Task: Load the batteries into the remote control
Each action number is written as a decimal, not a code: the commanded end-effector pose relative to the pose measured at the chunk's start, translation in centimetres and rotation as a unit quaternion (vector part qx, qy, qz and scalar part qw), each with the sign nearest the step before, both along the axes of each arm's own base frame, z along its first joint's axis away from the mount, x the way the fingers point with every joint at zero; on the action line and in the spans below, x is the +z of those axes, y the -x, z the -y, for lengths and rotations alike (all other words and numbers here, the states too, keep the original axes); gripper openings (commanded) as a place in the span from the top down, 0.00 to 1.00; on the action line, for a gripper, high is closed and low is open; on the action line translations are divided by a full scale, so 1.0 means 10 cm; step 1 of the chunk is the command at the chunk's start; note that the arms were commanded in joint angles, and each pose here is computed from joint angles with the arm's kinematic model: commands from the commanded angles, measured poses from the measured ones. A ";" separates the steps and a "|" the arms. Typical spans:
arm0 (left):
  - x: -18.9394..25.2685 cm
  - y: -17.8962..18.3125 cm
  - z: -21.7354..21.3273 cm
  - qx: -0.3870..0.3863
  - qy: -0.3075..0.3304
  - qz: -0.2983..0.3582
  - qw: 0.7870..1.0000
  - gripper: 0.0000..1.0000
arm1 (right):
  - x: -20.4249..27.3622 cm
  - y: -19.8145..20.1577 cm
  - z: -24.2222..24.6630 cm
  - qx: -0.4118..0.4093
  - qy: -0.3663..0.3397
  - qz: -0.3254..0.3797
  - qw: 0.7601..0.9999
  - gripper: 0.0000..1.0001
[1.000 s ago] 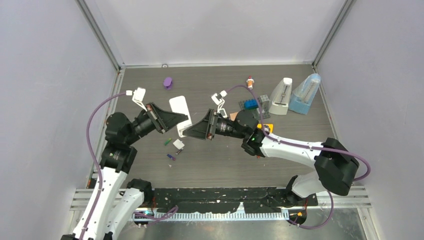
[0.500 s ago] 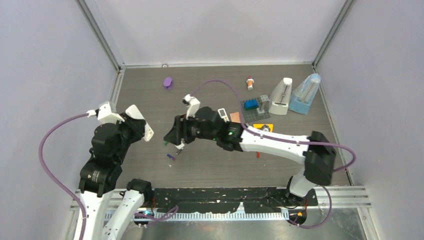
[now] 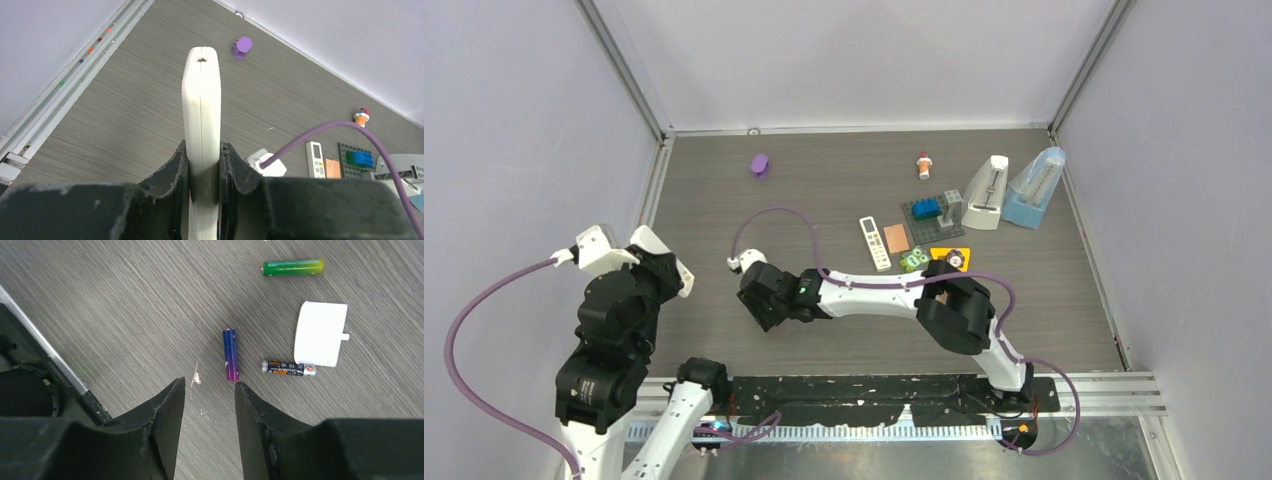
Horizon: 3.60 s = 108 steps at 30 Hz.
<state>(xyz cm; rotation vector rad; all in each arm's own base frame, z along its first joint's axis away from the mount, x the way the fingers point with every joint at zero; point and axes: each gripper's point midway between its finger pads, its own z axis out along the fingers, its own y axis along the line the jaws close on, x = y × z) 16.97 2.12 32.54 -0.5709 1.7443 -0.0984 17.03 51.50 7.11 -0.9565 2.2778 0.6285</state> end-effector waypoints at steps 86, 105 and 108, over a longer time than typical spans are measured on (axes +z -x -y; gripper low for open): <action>0.17 0.19 2.30 -0.633 0.324 -0.141 0.689 1.00 | 2.71 0.57 0.89 0.265 -0.290 0.284 0.875 0.95; 0.19 0.19 2.33 -0.642 0.337 -0.145 0.673 1.00 | 2.35 0.60 0.96 0.278 -0.231 0.232 0.903 0.94; 0.16 0.18 2.32 -0.639 0.330 -0.144 0.680 1.00 | 2.29 0.55 0.95 0.271 -0.212 0.214 0.914 0.94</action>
